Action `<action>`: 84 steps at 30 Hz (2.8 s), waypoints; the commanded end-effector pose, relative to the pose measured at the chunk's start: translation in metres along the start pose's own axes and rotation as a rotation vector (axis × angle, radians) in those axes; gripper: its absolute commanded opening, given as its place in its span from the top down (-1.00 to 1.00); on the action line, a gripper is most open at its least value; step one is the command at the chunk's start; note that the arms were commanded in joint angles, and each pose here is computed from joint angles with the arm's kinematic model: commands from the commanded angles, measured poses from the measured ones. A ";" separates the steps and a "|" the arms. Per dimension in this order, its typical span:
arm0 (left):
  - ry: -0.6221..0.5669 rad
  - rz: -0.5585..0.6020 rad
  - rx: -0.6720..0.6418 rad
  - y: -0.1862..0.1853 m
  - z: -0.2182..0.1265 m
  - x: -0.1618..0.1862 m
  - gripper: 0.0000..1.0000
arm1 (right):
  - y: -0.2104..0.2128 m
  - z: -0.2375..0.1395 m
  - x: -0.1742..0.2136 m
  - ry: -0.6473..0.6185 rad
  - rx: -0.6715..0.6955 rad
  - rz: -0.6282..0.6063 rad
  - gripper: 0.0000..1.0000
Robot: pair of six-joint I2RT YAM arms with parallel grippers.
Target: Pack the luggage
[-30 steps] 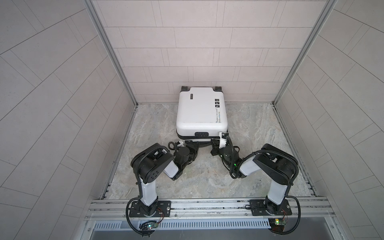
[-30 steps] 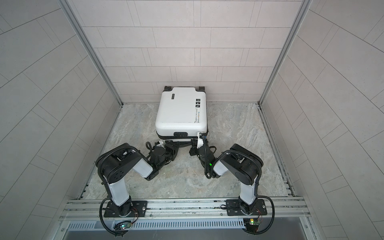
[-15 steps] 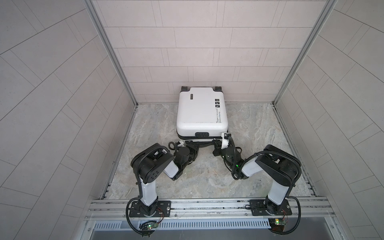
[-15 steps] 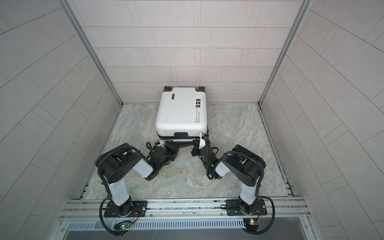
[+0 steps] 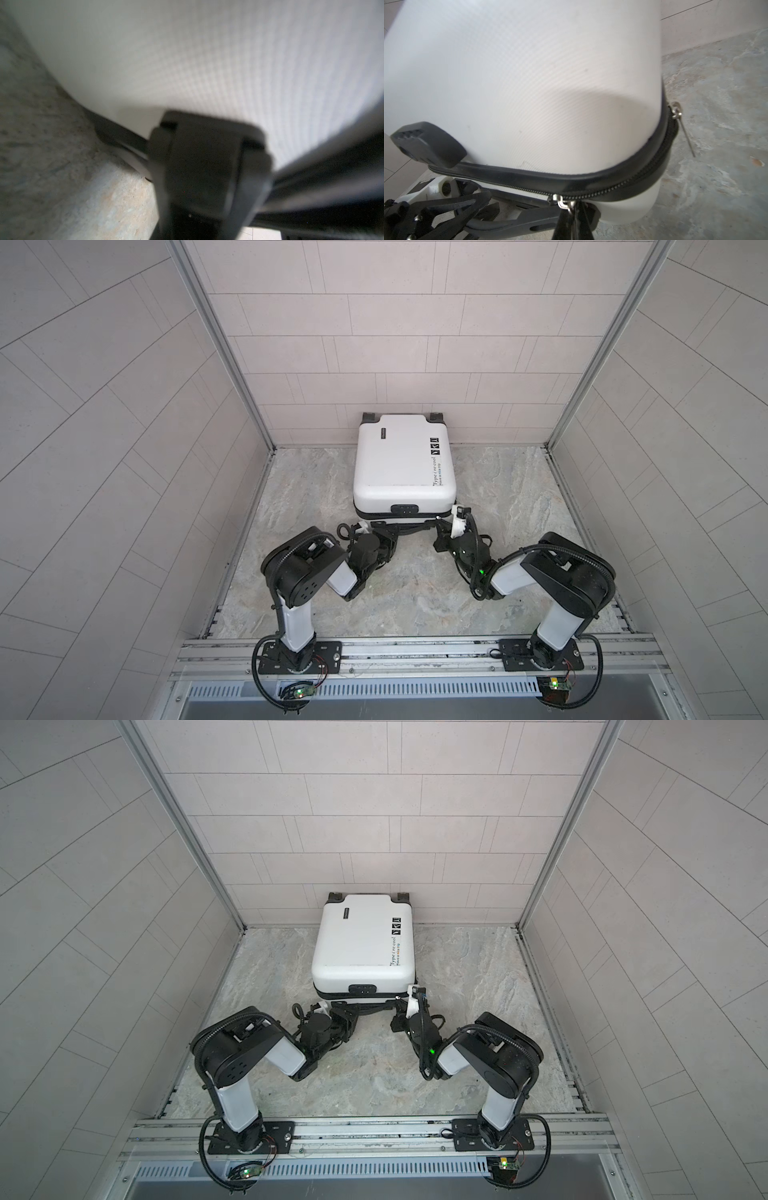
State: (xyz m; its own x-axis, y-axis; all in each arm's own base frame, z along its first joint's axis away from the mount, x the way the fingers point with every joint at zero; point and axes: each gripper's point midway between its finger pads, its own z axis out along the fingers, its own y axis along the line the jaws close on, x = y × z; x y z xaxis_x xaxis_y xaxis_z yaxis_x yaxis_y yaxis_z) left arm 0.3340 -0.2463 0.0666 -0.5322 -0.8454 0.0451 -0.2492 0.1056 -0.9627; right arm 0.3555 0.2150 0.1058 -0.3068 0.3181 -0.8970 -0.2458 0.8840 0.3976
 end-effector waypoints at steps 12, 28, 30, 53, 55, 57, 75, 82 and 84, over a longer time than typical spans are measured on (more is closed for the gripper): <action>0.042 0.066 0.080 -0.022 -0.017 0.010 1.00 | -0.062 -0.016 -0.022 -0.030 0.196 -0.013 1.00; 0.060 0.062 0.073 -0.018 -0.024 0.012 1.00 | -0.092 -0.012 -0.037 0.023 0.206 -0.007 1.00; 0.061 0.062 0.070 -0.017 -0.025 0.012 1.00 | -0.094 -0.009 -0.041 0.034 0.201 -0.012 1.00; 0.077 0.060 0.039 -0.005 -0.035 0.013 1.00 | -0.123 0.029 -0.081 0.160 0.235 -0.105 1.00; 0.077 0.060 0.034 -0.003 -0.035 0.013 1.00 | -0.121 0.030 -0.083 0.166 0.219 -0.112 1.00; 0.079 0.063 0.033 -0.003 -0.035 0.013 1.00 | -0.113 0.030 -0.082 0.185 0.180 -0.113 1.00; 0.159 0.100 0.045 -0.009 -0.025 0.065 1.00 | -0.087 -0.060 -0.125 0.108 0.184 -0.115 -0.99; 0.188 0.134 0.031 -0.017 -0.026 0.102 1.00 | -0.075 -0.081 -0.149 0.074 0.176 -0.124 -0.99; 0.192 0.153 0.024 -0.020 -0.029 0.112 1.00 | -0.069 -0.083 -0.164 0.043 0.167 -0.123 -0.99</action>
State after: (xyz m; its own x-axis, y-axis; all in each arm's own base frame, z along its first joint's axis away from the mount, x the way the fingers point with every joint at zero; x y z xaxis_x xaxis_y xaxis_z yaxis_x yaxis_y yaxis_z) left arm 0.2835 -0.2811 0.0661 -0.5387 -0.8418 0.0342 -0.2764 0.1382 -0.9511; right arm 0.3479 0.0767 0.2327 -0.3186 0.1967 -0.9273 -0.1430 0.9571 0.2521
